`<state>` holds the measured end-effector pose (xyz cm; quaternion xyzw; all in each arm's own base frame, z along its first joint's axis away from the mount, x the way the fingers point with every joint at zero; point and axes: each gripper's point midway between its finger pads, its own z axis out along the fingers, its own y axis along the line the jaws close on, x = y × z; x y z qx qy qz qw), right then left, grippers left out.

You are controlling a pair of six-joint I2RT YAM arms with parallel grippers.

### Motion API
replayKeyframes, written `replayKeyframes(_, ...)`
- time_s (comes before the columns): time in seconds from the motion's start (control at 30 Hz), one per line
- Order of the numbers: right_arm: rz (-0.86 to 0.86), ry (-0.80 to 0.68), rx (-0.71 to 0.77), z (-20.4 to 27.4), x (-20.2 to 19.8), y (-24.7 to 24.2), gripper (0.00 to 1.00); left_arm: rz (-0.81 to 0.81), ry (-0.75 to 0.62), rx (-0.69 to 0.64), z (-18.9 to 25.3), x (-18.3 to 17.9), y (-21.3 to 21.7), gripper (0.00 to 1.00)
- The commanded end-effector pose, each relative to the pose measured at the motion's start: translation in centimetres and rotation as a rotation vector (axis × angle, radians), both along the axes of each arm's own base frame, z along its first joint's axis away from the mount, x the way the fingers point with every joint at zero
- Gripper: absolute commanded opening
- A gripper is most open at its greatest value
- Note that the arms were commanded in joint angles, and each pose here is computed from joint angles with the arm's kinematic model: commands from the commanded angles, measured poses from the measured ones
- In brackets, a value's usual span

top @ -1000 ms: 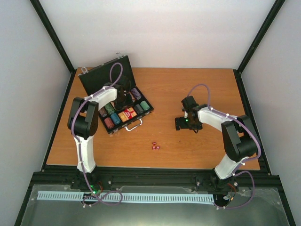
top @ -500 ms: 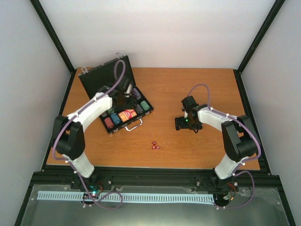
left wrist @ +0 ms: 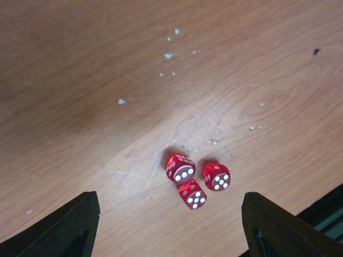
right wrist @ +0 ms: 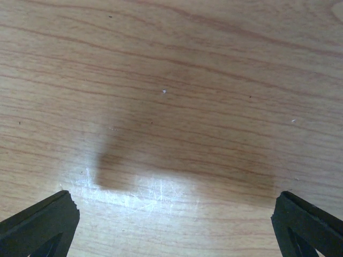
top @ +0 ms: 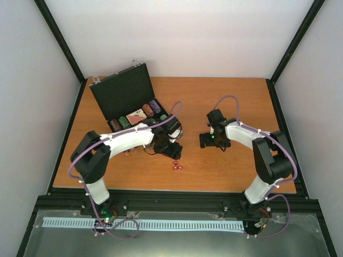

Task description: Pack up texas hold em set

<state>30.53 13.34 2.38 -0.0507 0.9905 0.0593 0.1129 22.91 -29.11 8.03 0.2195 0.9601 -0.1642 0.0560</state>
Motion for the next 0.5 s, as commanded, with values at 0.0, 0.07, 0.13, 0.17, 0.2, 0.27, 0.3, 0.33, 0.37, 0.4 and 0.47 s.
replayKeyframes(0.0, -0.002, -0.012, 0.002, 0.2, 0.1, 0.1, 1.00, -0.015, 0.045, -0.004, -1.6, -0.8, -2.9, 0.76)
replayKeyframes(0.07, 0.001, -0.011, 0.000, 0.2, 0.0, 0.0, 1.00, -0.023, 0.055, 0.016, -2.7, -1.1, -3.4, 0.77)
replayKeyframes(0.13, 0.004, -0.015, -0.003, 0.3, 0.0, -0.1, 1.00, -0.020, 0.058, 0.031, -3.7, -1.2, -3.8, 0.77)
replayKeyframes(0.17, 0.005, -0.014, -0.002, 0.3, -0.1, -0.1, 1.00, -0.011, 0.061, 0.037, -4.1, -1.1, -3.8, 0.77)
replayKeyframes(0.2, 0.005, -0.014, -0.001, 0.3, -0.1, -0.1, 1.00, -0.001, 0.061, 0.044, -4.4, -1.0, -3.7, 0.77)
replayKeyframes(0.27, 0.006, -0.014, 0.000, 0.3, -0.3, -0.1, 1.00, 0.013, 0.055, 0.060, -4.6, -0.8, -3.6, 0.77)
replayKeyframes(0.3, 0.006, -0.016, 0.001, 0.3, -0.3, -0.1, 1.00, 0.020, 0.053, 0.069, -4.6, -0.7, -3.5, 0.77)
replayKeyframes(0.33, 0.006, -0.013, 0.003, 0.2, -0.4, -0.1, 1.00, 0.024, 0.052, 0.075, -4.7, -0.7, -3.4, 0.76)
replayKeyframes(0.37, 0.006, -0.012, 0.003, 0.2, -0.4, -0.1, 1.00, 0.031, 0.052, 0.081, -4.8, -0.6, -3.2, 0.75)
replayKeyframes(0.4, 0.006, -0.010, 0.004, 0.1, -0.5, -0.1, 1.00, 0.037, 0.052, 0.086, -4.9, -0.7, -3.1, 0.74)
replayKeyframes(0.47, 0.005, -0.008, 0.007, 0.0, -0.6, -0.1, 1.00, 0.048, 0.049, 0.098, -4.9, -0.7, -2.7, 0.70)
